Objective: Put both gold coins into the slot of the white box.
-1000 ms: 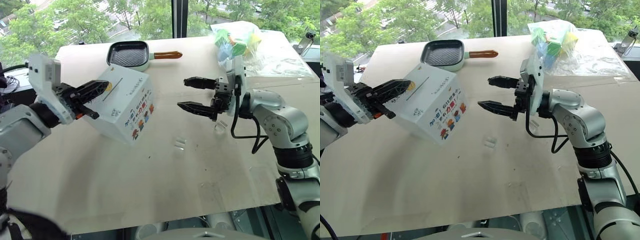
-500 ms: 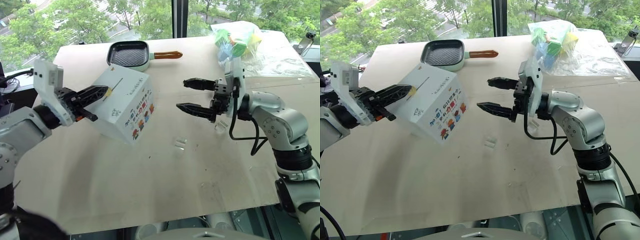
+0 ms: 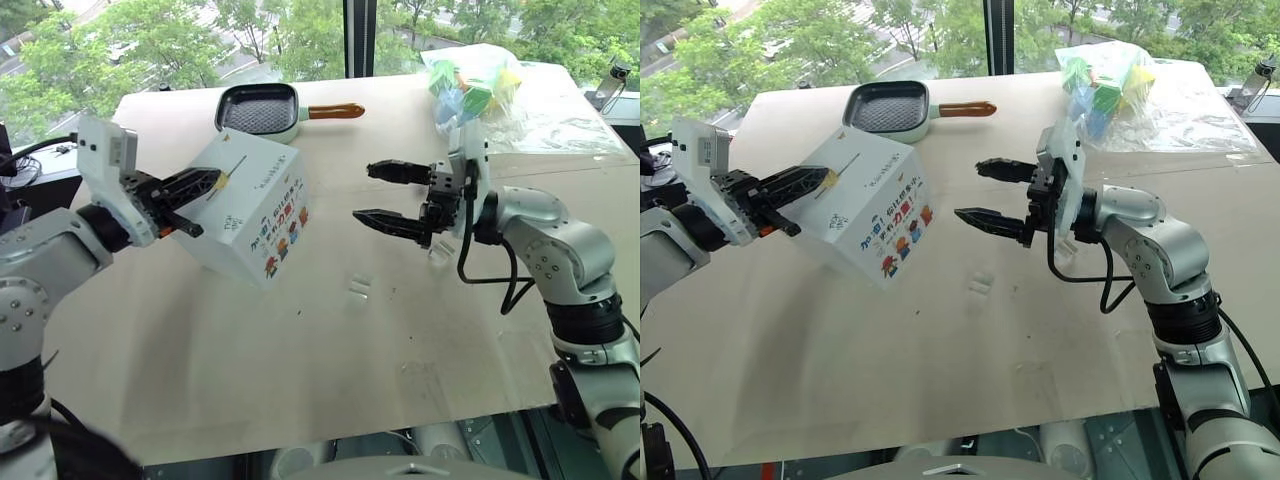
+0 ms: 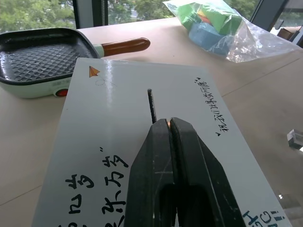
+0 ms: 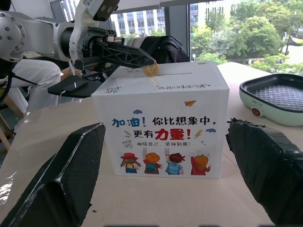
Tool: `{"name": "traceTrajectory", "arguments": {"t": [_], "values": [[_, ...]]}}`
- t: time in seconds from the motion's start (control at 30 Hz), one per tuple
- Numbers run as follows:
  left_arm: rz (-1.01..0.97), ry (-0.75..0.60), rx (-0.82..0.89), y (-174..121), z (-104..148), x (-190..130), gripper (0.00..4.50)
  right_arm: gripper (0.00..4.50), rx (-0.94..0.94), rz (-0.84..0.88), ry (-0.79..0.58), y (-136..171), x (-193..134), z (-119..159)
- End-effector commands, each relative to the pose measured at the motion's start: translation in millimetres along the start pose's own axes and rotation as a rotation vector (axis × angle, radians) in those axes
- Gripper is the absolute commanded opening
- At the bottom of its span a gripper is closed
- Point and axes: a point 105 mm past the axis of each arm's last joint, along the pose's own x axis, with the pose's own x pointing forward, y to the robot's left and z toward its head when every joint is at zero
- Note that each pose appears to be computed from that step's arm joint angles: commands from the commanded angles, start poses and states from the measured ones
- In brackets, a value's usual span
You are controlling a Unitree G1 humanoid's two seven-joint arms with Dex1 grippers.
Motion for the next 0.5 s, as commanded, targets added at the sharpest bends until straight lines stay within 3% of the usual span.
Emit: {"name": "traceTrajectory", "arguments": {"t": [0.03,0.5], "values": [[0.054,0.047,-0.005,9.5,-9.6,0.3,0.00,4.45,-0.063,-0.001,-0.043,4.3,-2.4,15.2],[0.053,0.063,-0.003,9.4,-14.7,2.3,0.00,4.45,-0.068,-0.006,-0.049,4.4,-1.6,16.3]]}}
